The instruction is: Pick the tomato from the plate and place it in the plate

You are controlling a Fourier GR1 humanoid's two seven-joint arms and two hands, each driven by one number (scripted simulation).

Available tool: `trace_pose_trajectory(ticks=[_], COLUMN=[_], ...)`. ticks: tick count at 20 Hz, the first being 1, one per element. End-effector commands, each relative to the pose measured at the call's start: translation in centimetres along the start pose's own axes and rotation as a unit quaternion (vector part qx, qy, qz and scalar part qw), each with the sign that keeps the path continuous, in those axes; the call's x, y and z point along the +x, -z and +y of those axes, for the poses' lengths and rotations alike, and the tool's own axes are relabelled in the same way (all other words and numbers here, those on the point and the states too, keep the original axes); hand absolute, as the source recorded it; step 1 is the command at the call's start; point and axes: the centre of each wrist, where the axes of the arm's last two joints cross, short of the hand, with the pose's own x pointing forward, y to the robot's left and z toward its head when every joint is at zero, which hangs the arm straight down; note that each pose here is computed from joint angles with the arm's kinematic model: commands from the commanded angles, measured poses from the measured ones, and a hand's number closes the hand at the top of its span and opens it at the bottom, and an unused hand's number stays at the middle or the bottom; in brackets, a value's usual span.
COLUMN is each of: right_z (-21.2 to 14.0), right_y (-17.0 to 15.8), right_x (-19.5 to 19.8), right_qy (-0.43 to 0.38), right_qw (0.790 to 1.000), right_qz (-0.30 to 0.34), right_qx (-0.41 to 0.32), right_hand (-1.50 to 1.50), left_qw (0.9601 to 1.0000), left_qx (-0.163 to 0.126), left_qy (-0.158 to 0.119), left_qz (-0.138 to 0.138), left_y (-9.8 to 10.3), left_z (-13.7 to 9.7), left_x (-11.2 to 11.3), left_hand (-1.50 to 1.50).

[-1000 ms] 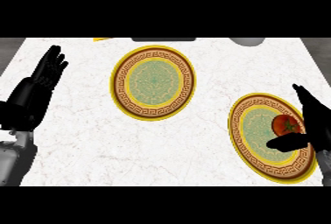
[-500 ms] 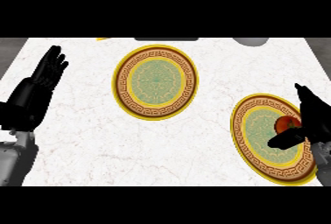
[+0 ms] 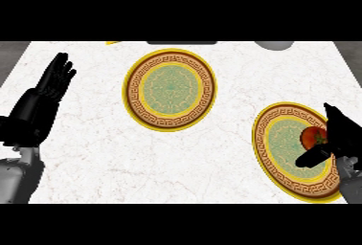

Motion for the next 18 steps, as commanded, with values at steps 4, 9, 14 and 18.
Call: trace_pose_trajectory(ticks=[4,9,14,18], right_z=[2.6,3.5,3.1,4.3], right_y=[1.7,3.1,4.2,4.1], right_x=[-1.1,-0.4,-1.9,-1.9], right_qy=[-0.008,-0.007,-0.030,-0.014], right_qw=[0.999,0.998,0.997,0.998], right_qz=[0.024,0.037,0.057,-0.018], right_qx=[0.026,0.041,0.033,-0.062], right_hand=[-1.50,-1.50,-1.50,1.50], left_qw=[1.0000,1.0000,1.0000,1.0000], left_qx=[-0.004,0.006,0.000,-0.002], left_qy=[-0.007,0.000,-0.009,-0.001], left_qz=[0.003,-0.001,-0.002,0.001], left_y=[0.5,-0.4,0.1,1.1], left_z=[0.7,0.3,-1.3,-0.4], left_x=[0.8,-1.5,-0.4,-0.2], left_hand=[0.00,0.00,0.00,0.00])
